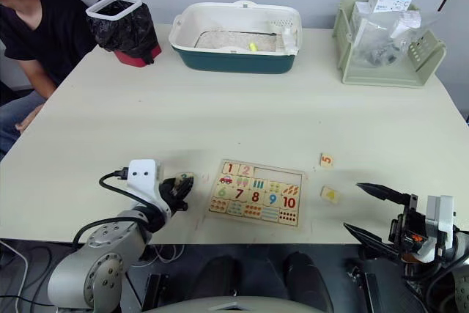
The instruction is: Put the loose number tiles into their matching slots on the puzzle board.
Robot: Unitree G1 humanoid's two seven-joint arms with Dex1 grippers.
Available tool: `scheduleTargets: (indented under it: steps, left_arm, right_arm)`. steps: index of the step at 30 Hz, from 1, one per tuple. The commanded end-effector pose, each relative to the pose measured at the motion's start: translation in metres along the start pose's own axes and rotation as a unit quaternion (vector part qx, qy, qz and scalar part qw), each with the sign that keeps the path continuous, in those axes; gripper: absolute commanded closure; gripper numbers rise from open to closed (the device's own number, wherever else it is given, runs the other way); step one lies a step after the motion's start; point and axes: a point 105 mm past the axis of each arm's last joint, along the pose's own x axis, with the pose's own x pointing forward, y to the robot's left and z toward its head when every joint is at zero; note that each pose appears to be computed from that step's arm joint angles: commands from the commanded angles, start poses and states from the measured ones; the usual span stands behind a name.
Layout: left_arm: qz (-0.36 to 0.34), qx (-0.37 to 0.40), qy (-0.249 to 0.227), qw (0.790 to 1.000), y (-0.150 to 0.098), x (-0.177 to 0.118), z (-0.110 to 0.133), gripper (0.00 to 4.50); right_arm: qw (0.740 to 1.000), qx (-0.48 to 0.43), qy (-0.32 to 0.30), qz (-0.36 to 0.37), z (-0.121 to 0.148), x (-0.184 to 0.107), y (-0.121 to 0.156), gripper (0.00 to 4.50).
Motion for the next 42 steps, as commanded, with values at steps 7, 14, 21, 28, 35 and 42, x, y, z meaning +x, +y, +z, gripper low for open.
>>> scheduleTargets:
  steps: [7, 14, 21, 28, 35, 42]
  left_arm:
    - [-0.043, 0.040, -0.041, 0.997, -0.012, -0.011, 0.019, 0.09]
    - [-0.093, 0.138, -0.098, 0.981, 0.001, -0.021, 0.056, 0.09]
    - [-0.269, 0.215, -0.103, 0.933, 0.021, -0.001, 0.073, 0.09]
    - [-0.465, 0.318, -0.034, 0.825, 0.044, 0.000, 0.062, 0.09]
    - [-0.538, 0.408, -0.010, 0.737, 0.063, 0.012, 0.057, 0.09]
    - [-0.546, 0.471, 0.041, 0.691, 0.066, 0.033, 0.049, 0.09]
  right_arm:
    - [1.000, -0.017, 0.005, 0.006, 0.005, -0.007, -0.005, 0.00]
    - [0.999, -0.024, 0.004, 0.031, 0.006, -0.006, -0.002, 0.00]
    - [0.998, -0.025, -0.009, 0.064, 0.010, -0.004, 0.007, 0.00]
    - [0.996, -0.036, -0.003, 0.078, 0.008, -0.005, 0.014, 0.00]
    - [0.996, -0.041, -0.002, 0.078, 0.008, -0.006, 0.013, 0.00]
    - [0.996, -0.047, -0.001, 0.075, 0.008, -0.007, 0.011, 0.00]
